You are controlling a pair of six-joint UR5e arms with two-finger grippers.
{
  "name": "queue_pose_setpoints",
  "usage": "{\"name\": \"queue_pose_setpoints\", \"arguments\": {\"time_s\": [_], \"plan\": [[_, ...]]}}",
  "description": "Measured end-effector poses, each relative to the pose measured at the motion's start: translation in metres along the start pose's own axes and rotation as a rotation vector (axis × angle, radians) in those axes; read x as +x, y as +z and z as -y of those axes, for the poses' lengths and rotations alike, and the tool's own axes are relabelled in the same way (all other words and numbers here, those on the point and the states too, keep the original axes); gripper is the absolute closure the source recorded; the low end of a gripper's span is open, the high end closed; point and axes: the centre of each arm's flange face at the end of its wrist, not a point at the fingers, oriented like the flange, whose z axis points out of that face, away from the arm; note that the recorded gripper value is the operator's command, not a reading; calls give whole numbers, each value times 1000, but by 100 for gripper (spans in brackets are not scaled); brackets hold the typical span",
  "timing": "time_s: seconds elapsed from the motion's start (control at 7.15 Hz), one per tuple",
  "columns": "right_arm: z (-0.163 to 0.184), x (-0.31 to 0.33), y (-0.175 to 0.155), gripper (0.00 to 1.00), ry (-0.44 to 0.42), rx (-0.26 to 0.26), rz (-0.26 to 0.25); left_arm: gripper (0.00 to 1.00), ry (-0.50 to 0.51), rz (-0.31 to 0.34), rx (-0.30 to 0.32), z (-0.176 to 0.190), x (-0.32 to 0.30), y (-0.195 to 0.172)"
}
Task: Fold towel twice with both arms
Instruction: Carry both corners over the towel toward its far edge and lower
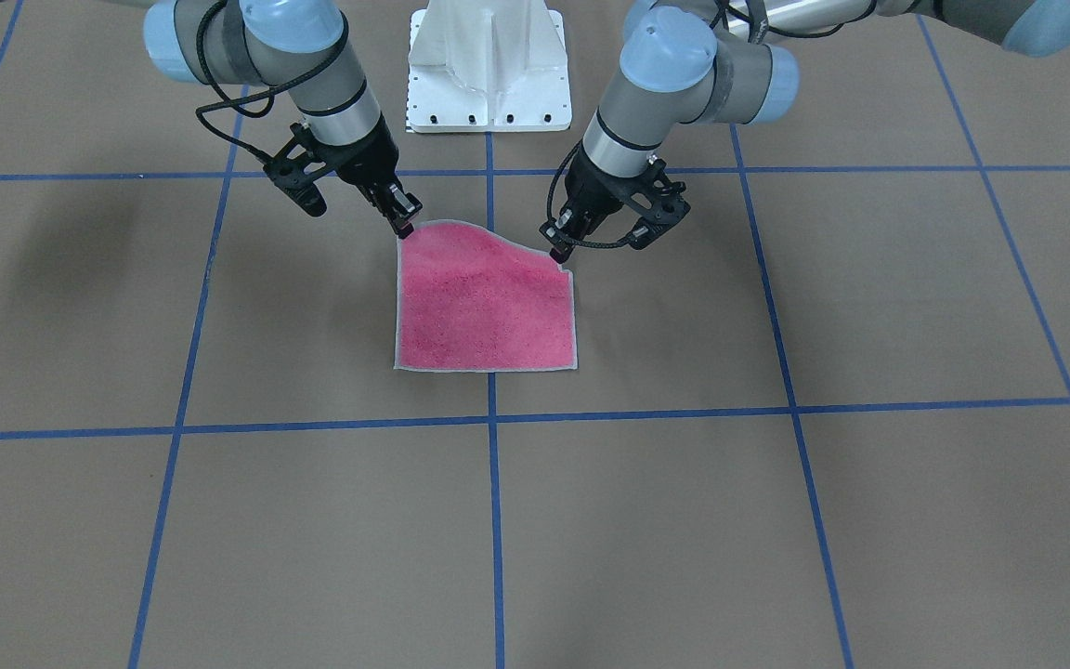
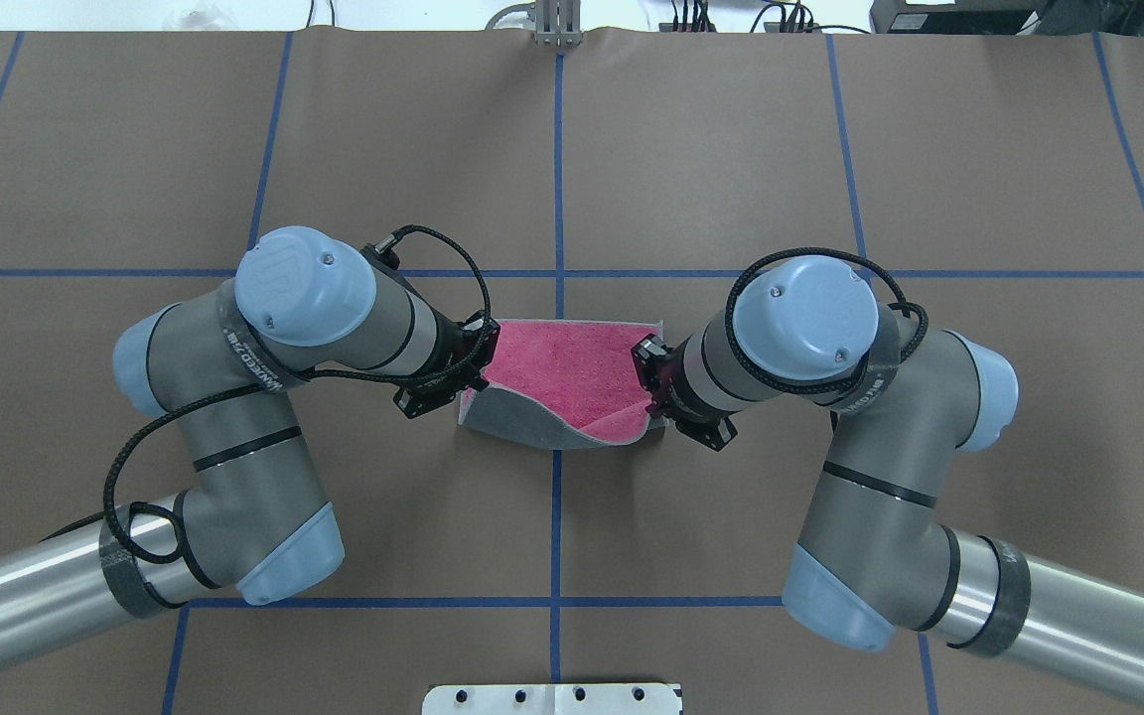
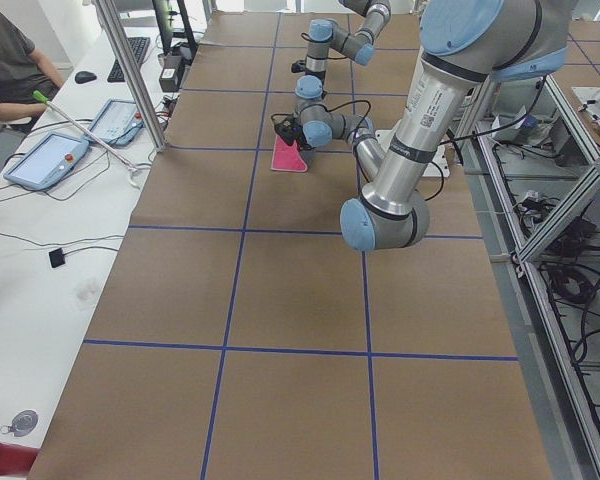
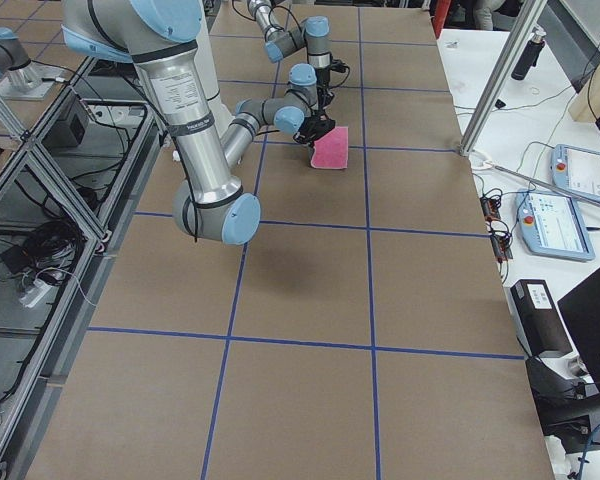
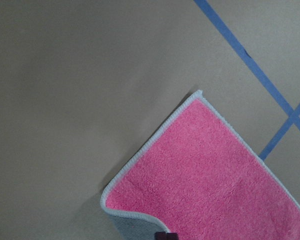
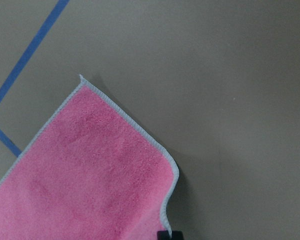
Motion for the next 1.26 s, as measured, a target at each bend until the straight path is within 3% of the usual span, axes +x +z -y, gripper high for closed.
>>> {"name": "queue_pose_setpoints", "arguments": {"time_s": [0.28,0.7,1.26], "plan": [[11,-19,10,100,24,-7,-21,100,-10,7,19,12,7,9],[20,-26,18,100,62,-64,-40,100,-24,20,44,30,10,15],[34,-32,25,100,97,-64,-48,100,-38,24,65,43,24,22]]}}
